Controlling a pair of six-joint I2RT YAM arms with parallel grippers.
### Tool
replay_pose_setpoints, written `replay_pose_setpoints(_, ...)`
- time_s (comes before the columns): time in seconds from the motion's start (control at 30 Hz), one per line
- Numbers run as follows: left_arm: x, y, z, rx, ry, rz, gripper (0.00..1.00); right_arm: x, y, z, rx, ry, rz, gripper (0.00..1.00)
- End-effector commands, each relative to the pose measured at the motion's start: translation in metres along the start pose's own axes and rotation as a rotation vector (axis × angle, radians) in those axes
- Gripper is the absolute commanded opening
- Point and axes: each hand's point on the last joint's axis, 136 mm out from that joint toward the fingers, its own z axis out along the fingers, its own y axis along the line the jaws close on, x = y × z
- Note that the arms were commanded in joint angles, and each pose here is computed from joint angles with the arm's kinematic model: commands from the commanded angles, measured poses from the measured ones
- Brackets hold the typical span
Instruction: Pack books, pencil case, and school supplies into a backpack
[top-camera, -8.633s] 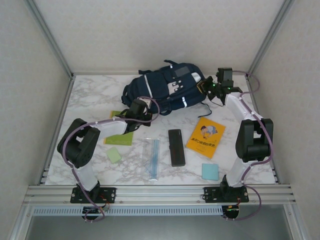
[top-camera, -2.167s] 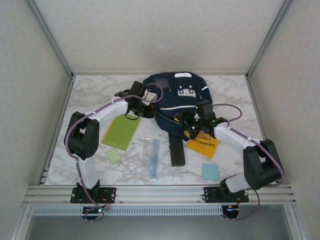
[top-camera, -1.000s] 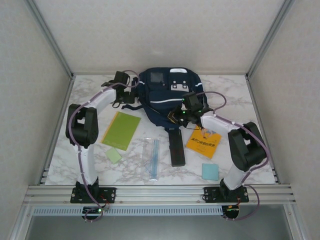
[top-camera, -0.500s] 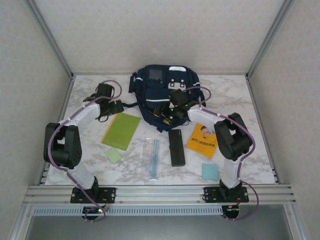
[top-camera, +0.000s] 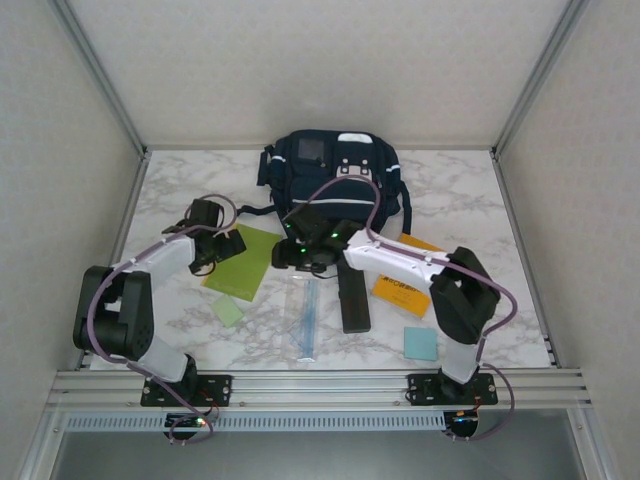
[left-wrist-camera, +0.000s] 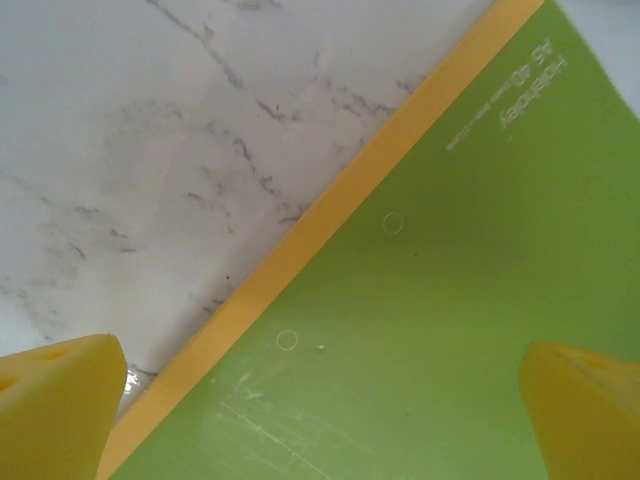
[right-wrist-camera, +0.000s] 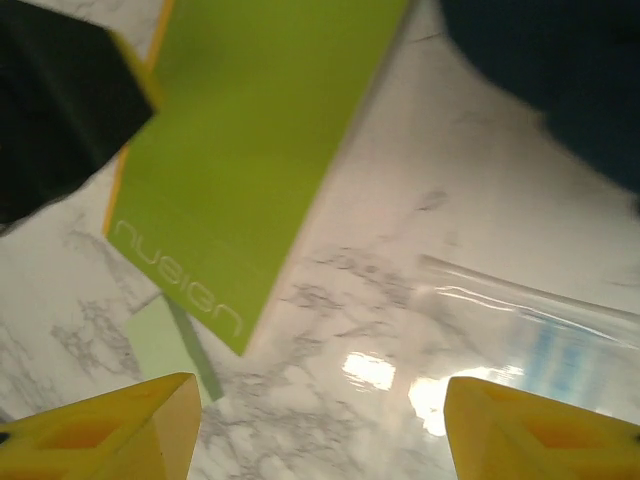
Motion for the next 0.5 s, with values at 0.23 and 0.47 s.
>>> replay_pose_setpoints(0.23,0.036,0.002,0.009,0.054,0.094,-0.043,0.87,-0.012,0.009,0.076,-0.006,-0.047,0.092,0.58)
replay_pose_setpoints(0.47,0.061,0.002,0.014,0.093,0.165,-0.062,0.69,-0.016,0.003,0.111,0.029,-0.042,0.110,0.54)
